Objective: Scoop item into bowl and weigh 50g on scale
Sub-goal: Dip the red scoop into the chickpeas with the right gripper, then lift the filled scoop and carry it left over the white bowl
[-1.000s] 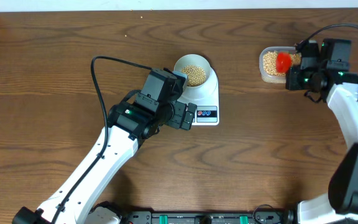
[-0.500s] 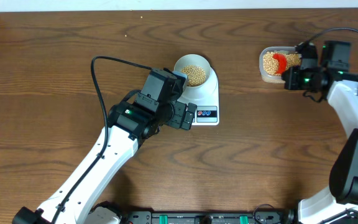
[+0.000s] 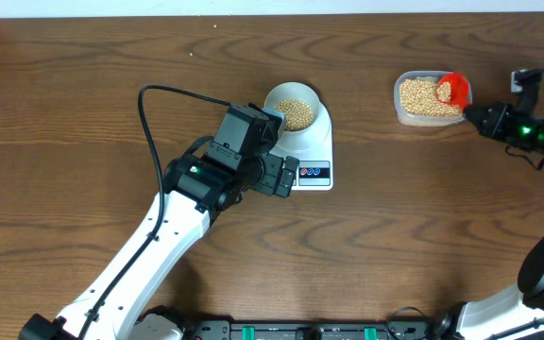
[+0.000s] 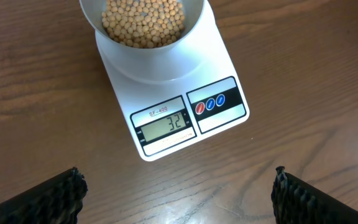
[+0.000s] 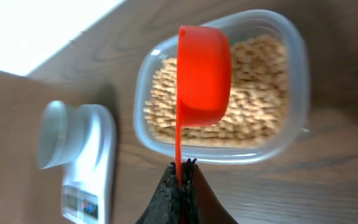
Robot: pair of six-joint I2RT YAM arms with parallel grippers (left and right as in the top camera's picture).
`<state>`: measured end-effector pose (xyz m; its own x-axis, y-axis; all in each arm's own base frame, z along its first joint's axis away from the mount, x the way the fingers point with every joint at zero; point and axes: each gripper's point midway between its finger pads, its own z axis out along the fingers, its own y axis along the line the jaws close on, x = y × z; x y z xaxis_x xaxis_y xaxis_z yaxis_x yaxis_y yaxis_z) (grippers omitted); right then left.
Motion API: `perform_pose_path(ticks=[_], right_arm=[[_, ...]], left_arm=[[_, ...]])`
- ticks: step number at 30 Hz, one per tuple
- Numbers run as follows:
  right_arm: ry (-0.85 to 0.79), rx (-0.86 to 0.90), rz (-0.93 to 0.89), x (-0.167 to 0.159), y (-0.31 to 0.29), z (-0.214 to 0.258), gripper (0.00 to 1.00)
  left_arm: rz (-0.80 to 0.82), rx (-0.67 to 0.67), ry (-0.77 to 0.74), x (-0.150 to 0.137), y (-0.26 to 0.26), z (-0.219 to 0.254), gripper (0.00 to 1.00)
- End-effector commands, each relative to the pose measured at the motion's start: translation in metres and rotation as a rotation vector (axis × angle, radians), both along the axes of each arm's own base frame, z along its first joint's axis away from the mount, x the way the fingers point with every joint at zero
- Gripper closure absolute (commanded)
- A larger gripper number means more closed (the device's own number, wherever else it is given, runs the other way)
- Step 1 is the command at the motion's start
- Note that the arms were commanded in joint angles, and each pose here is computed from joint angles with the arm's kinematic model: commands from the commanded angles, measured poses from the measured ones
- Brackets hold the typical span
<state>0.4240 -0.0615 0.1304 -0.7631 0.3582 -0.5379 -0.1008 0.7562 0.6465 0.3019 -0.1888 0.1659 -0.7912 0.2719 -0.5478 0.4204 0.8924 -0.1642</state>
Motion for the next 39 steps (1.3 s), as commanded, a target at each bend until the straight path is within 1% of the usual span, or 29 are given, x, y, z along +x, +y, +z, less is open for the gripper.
perform_pose_path(ticks=[1, 8, 13, 24, 30, 37, 39], right_arm=[[-0.049, 0.151, 0.066, -0.004, 0.013, 0.017, 0.99], [-0.096, 0.252, 0.148, -0.008, 0.033, 0.034, 0.99], [-0.073, 0.285, 0.193, -0.007, 0.057, 0.037, 0.99], [-0.085, 0.314, 0.374, 0.005, 0.151, 0.052, 0.99], [-0.089, 0.275, 0.436, 0.006, 0.199, 0.052, 0.99], [-0.071, 0.159, 0.466, 0.001, 0.251, 0.036, 0.98], [-0.096, 0.124, 0.495, -0.002, 0.264, 0.034, 0.98]], left_arm=[[0.004, 0.012, 0.013, -0.002, 0.001, -0.005, 0.02], [0.004, 0.012, 0.013, -0.002, 0.001, -0.005, 0.03], [0.004, 0.012, 0.013, -0.002, 0.001, -0.005, 0.03], [0.004, 0.012, 0.013, -0.002, 0.001, -0.005, 0.02], [0.004, 0.012, 0.013, -0.002, 0.001, -0.005, 0.02], [0.004, 0.012, 0.013, -0.002, 0.001, -0.005, 0.02], [0.004, 0.012, 0.013, -0.002, 0.001, -0.005, 0.02]])
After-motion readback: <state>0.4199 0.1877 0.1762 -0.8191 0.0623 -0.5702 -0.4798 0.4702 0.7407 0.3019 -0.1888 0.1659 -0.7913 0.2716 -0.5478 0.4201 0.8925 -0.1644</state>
